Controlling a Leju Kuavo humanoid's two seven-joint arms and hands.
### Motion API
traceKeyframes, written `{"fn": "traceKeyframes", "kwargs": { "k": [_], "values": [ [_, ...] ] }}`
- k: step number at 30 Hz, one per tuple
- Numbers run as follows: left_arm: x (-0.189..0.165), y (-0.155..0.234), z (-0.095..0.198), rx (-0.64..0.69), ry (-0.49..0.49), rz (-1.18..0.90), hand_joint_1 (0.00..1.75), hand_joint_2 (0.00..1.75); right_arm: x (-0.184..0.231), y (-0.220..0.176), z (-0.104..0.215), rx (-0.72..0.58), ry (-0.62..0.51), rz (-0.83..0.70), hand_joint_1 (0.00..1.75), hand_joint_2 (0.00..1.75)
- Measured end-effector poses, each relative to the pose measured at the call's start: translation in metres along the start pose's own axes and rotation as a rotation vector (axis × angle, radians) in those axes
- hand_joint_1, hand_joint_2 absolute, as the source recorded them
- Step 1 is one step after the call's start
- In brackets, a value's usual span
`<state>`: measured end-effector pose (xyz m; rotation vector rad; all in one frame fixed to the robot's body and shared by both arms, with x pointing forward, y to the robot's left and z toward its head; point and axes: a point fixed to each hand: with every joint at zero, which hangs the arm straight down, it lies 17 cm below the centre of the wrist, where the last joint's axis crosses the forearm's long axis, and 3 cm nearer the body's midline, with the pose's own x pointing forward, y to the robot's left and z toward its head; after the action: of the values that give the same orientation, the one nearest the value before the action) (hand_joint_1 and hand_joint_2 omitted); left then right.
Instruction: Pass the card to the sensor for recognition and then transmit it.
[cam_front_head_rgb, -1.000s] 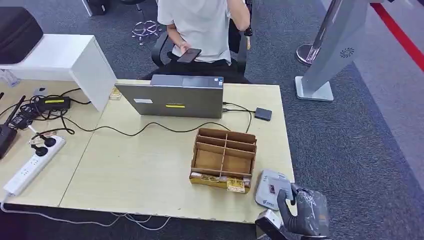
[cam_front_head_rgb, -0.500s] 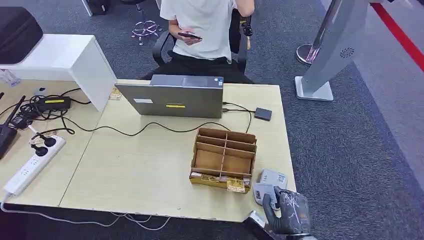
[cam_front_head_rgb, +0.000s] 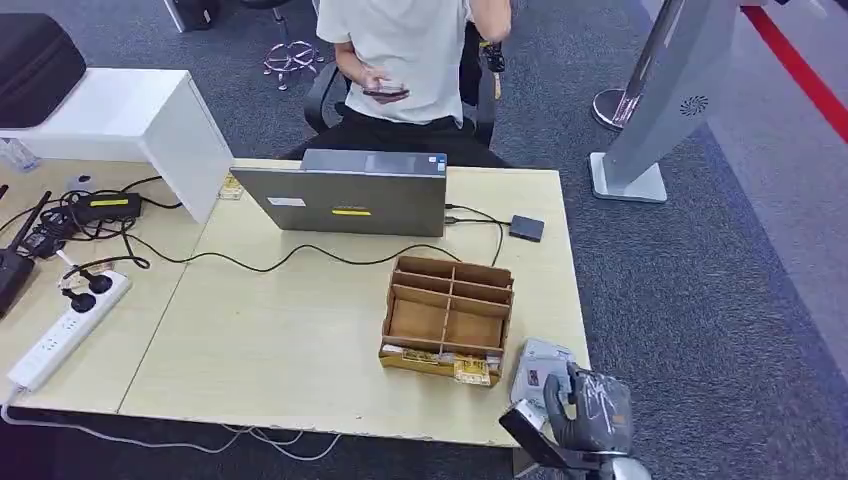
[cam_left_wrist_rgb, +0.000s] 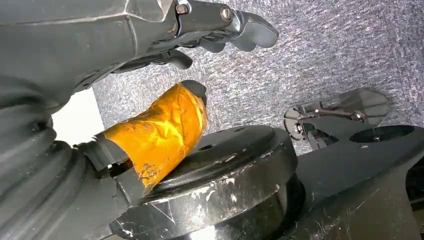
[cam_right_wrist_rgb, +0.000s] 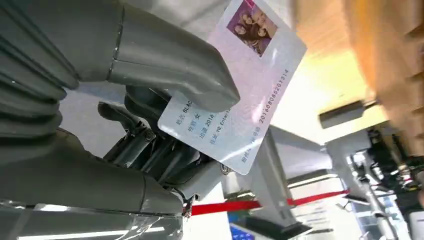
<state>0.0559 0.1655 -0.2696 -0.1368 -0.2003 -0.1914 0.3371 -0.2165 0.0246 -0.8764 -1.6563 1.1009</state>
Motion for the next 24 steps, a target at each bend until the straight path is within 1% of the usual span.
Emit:
{"fn": "traceKeyframes", "kwargs": {
  "k": [5,9,14,19,22,24],
  "values": [
    [0.0,0.0,0.0,0.0,0.0,-0.003,0.0,1.75,-0.014,-0.005,-0.002,-0.017,0.025,0.01,1.75,1.75],
    [0.0,0.0,0.0,-0.001,0.001,-0.013,0.0,1.75,-0.008,-0.02,-0.011,-0.057,-0.007,0.018,1.75,1.75],
    [0.0,0.001,0.0,-0.01,-0.001,-0.035,0.0,1.75,0.025,-0.067,-0.043,-0.154,-0.111,0.042,1.75,1.75],
    [0.0,0.001,0.001,-0.017,-0.007,-0.047,0.0,1.75,0.046,-0.109,-0.066,-0.257,-0.171,0.045,1.75,1.75],
    [0.0,0.003,0.001,-0.023,-0.008,-0.06,0.0,1.75,0.057,-0.135,-0.093,-0.306,-0.2,0.051,1.75,1.75],
    [0.0,0.003,0.001,-0.024,-0.008,-0.061,0.0,1.75,0.062,-0.148,-0.103,-0.334,-0.214,0.056,1.75,1.75]
  ]
}}
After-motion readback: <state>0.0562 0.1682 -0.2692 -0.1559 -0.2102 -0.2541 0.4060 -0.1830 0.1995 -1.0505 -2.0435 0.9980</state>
